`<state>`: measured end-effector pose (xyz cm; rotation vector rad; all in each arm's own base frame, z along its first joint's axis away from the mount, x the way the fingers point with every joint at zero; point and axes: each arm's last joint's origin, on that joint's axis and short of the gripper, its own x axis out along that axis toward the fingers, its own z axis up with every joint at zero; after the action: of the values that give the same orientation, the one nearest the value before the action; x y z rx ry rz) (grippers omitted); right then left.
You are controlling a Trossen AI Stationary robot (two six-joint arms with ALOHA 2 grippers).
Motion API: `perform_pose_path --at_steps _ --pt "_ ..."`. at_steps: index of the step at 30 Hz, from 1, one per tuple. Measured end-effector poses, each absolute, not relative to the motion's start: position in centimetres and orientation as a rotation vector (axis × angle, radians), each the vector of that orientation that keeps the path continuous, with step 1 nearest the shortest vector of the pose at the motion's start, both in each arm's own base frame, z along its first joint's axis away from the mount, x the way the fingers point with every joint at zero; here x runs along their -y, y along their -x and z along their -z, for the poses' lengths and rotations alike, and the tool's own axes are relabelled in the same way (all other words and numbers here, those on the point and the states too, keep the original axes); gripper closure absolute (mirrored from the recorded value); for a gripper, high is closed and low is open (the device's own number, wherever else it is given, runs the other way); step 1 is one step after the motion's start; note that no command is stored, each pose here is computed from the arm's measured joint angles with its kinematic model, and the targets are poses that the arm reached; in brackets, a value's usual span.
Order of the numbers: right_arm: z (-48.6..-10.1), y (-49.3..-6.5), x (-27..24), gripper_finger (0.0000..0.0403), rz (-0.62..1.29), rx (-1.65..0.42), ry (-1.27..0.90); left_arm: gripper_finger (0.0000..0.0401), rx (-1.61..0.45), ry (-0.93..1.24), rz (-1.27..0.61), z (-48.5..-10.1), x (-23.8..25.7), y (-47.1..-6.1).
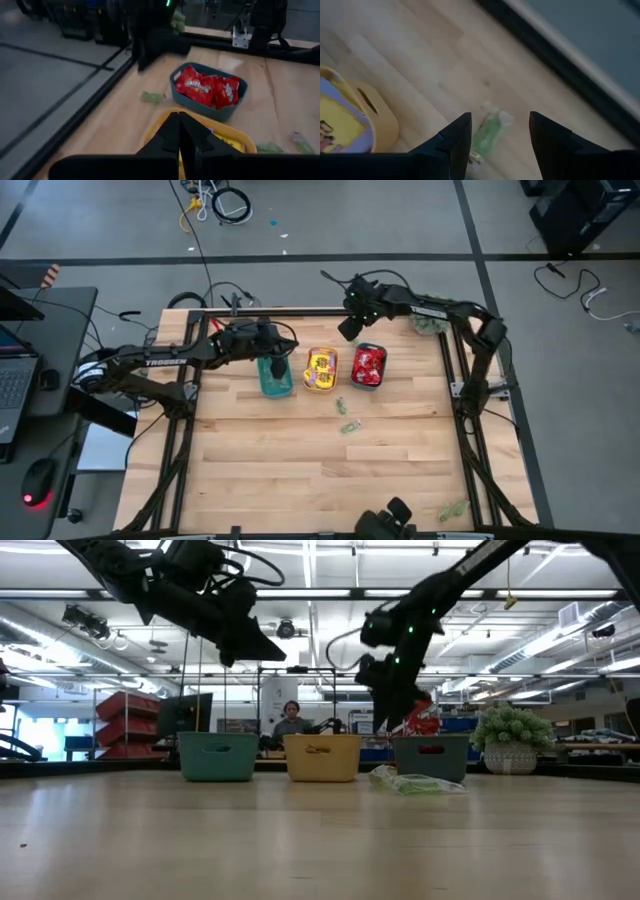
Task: Sort candy
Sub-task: Put the green gummy into the green bin
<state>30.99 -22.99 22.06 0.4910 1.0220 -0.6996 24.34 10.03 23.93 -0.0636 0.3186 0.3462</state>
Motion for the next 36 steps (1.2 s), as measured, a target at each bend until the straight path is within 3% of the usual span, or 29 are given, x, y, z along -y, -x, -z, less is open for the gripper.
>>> perform_pose_path --at_steps 7,20,26,33,36 --pt "-18.2 -31.3 24.4 0.0212 0.684 -1.101 -0.588 0.0398 -0.328 0.044 -0.355 -23.9 -10.8 -24.0" --pt "-15.6 -31.7 24.6 0.0231 0.661 -1.151 -0.637 0.0398 -0.206 0.062 -0.407 -22.1 -10.6 -21.1" --pt "-14.9 -31.9 24.8 0.0268 0.668 -1.156 -0.633 0.0398 -0.149 0.052 -0.436 -21.9 -9.8 -19.1" --pt "-15.0 -32.1 25.0 0.0378 0.688 -1.142 -0.56 0.0398 -0.084 0.06 -0.462 -21.6 -9.2 -17.7" --pt "-15.5 -32.1 24.9 0.0393 0.689 -1.139 -0.516 0.0398 -0.05 0.07 -0.492 -21.3 -9.1 -17.2"
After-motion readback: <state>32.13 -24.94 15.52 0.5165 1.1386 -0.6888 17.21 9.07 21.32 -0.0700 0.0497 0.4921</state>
